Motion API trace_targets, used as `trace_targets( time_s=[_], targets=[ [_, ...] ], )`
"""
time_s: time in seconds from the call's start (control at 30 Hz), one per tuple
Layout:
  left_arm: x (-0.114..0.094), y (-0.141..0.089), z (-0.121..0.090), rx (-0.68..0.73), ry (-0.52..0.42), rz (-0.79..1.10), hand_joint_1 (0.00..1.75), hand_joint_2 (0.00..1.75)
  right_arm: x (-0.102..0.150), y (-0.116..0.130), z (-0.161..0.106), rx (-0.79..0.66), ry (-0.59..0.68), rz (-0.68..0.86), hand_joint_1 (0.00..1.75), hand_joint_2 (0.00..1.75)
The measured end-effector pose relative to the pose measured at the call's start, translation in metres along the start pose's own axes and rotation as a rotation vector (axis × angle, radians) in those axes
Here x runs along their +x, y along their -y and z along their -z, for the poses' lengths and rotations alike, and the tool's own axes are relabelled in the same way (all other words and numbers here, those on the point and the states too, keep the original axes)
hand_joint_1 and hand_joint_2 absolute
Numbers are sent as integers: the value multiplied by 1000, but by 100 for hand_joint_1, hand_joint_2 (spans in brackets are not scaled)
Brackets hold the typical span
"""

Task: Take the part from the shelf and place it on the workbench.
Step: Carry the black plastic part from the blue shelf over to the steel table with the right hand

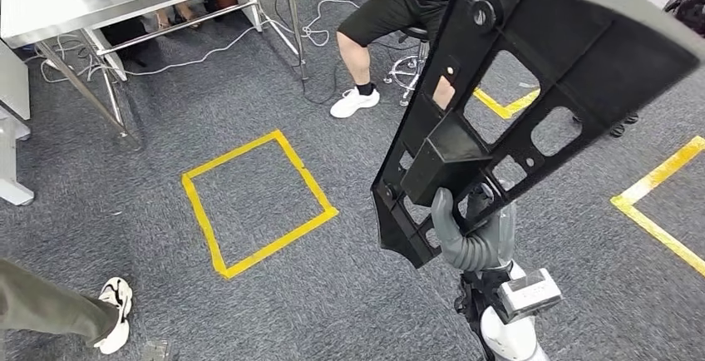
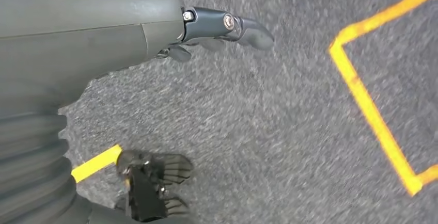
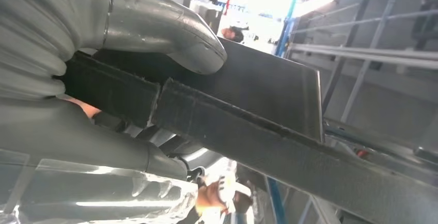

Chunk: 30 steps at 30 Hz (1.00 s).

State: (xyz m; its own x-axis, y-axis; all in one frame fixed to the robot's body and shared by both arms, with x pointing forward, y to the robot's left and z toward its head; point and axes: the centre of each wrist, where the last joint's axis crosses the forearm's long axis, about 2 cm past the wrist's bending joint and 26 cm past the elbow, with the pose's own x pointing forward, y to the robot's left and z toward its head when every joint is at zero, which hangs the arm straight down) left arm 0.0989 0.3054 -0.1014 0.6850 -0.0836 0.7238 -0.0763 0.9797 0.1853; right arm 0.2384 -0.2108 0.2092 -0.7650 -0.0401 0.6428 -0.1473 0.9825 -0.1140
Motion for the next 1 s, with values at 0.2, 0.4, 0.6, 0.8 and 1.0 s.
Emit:
trace_targets(
  time_s=[0.2,0.4,0.6,0.8,1.0],
  targets=[
    [0,0,0,1,0,1,0,175,0,0,-1,-1,-2,1,175,175],
    [1,-4,2,7,5,4,0,175,0,-1,0,-2,0,3,175,175],
    [3,-2,2,15,5,5,0,175,-1,-1,-2,-4,-1,8,175,175],
    [-2,0,-1,26,-6,-9,0,175,-4,-1,-2,-3,-8,29,175,175],
    [-8,0,-6,24,-6,-12,0,175,-5,-2,0,-44,-34,33,175,175]
  ],
)
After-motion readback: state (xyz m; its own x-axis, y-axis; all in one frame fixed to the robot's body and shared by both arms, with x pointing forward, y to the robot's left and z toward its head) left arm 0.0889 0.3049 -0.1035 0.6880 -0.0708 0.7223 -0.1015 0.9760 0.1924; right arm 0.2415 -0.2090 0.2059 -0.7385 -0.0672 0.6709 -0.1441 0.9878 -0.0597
